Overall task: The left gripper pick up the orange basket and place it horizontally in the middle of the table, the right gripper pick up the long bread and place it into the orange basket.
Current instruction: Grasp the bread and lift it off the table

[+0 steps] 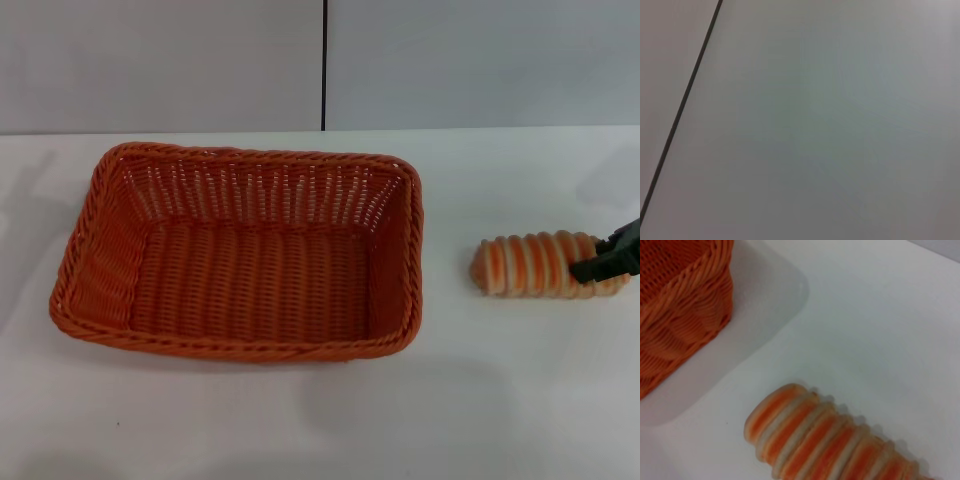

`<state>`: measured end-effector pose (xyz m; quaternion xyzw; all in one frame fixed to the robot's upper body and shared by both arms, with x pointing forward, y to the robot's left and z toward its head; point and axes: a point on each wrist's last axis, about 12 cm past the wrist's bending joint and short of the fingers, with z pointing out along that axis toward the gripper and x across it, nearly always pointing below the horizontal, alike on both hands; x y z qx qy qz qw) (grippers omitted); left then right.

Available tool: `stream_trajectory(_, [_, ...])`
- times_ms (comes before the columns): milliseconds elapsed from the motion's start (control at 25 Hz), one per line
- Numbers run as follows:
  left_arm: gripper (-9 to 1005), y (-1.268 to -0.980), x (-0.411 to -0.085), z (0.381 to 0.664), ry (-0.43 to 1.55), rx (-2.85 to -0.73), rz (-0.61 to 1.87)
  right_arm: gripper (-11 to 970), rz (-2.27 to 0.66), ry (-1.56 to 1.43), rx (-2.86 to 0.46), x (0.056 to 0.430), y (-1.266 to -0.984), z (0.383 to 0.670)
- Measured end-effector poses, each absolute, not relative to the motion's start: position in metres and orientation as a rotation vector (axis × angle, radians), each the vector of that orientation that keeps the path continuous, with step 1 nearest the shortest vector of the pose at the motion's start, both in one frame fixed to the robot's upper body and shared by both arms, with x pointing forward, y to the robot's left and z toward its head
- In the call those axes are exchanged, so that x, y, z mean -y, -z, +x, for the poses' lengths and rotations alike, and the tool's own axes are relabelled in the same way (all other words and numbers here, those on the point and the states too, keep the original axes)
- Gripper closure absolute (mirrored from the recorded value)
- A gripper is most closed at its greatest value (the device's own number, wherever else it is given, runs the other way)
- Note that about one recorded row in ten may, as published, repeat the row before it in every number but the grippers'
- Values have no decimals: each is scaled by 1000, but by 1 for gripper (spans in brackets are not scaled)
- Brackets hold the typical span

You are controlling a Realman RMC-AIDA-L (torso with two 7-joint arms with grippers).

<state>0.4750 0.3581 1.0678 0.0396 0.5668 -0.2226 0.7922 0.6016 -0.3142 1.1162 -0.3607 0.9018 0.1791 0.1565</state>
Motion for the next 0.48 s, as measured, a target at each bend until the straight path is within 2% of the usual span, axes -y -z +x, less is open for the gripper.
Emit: stream_trajectory(480, [211, -1067, -357, 475, 484, -1221, 86, 594, -1039, -520, -2566, 311, -1118, 601])
